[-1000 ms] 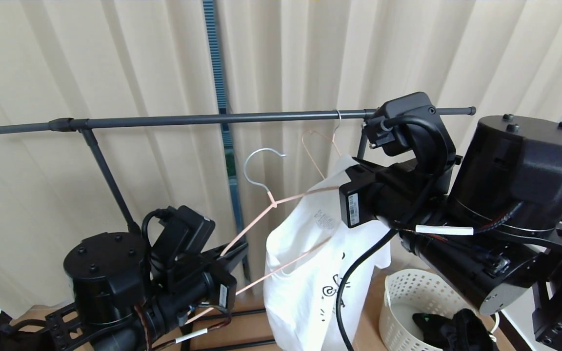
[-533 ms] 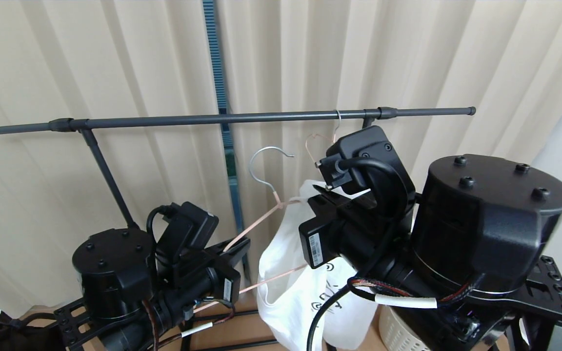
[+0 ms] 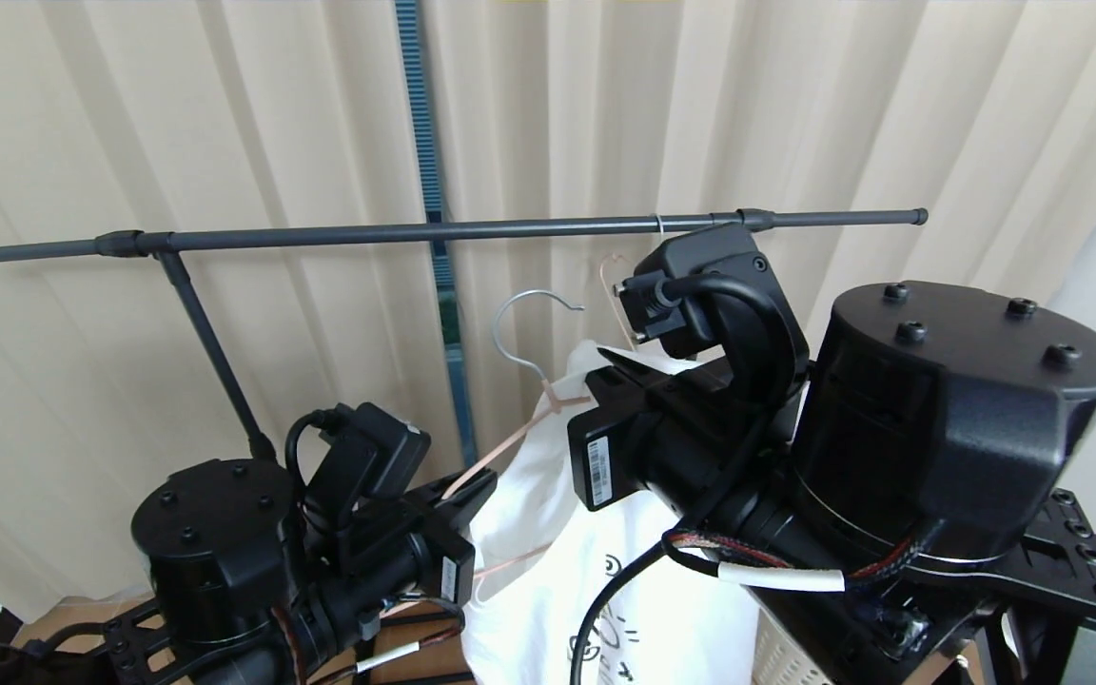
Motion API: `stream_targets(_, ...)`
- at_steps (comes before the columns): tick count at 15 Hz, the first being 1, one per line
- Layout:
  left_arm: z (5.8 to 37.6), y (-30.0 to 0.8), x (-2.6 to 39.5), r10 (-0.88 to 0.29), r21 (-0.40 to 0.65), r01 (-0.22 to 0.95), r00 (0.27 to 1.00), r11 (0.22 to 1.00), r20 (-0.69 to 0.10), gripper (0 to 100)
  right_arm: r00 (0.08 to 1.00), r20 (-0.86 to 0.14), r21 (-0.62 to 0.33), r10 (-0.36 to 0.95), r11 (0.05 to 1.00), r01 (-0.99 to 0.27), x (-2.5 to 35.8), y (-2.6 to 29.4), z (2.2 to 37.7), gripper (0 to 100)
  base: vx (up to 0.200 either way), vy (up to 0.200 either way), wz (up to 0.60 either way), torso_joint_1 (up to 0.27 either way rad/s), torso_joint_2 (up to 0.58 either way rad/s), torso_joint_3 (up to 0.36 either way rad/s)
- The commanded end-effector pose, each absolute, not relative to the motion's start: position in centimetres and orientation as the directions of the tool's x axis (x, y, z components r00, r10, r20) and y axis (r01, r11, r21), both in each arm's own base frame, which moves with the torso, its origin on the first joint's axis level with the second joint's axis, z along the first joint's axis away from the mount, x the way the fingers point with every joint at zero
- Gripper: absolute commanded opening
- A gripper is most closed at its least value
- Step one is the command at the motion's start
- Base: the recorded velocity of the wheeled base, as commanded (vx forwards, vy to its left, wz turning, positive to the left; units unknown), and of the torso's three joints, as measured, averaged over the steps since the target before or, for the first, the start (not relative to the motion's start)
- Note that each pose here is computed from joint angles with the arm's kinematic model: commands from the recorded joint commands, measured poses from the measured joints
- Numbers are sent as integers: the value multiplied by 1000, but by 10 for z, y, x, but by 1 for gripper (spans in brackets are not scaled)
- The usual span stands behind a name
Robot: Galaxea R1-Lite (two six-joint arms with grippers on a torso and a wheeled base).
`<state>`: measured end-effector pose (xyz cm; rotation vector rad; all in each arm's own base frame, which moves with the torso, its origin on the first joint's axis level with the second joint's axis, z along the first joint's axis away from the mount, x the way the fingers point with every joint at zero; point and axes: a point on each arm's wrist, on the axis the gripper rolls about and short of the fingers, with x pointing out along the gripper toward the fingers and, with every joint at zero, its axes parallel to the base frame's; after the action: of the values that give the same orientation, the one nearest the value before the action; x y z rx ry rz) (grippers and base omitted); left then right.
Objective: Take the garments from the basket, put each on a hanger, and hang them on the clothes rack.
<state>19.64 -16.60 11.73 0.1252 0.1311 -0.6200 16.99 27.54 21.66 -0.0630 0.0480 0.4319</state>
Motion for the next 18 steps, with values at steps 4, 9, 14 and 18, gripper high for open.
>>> stream_targets(4, 116, -167, 194, -577, 79, 593, 800, 801, -163, 0, 918, -51, -46, 394, 917, -396, 175, 268, 220, 100, 0, 0, 0, 0, 0, 0)
stream_targets(9, 119, -165, 192, -585, 74, 595, 802, 801, -120, 0, 942, -35, -54, 335, 940, -336, 188, 252, 227, 100, 0, 0, 0, 0, 0, 0)
stream_targets(14, 122, -165, 195, -576, 69, 584, 811, 809, -104, 0, 940, -46, -62, 339, 938, -341, 187, 251, 226, 100, 0, 0, 0, 0, 0, 0)
stream_targets(18, 124, -166, 199, -568, 64, 574, 818, 816, -90, 0, 933, -51, -67, 356, 931, -359, 181, 251, 225, 100, 0, 0, 0, 0, 0, 0)
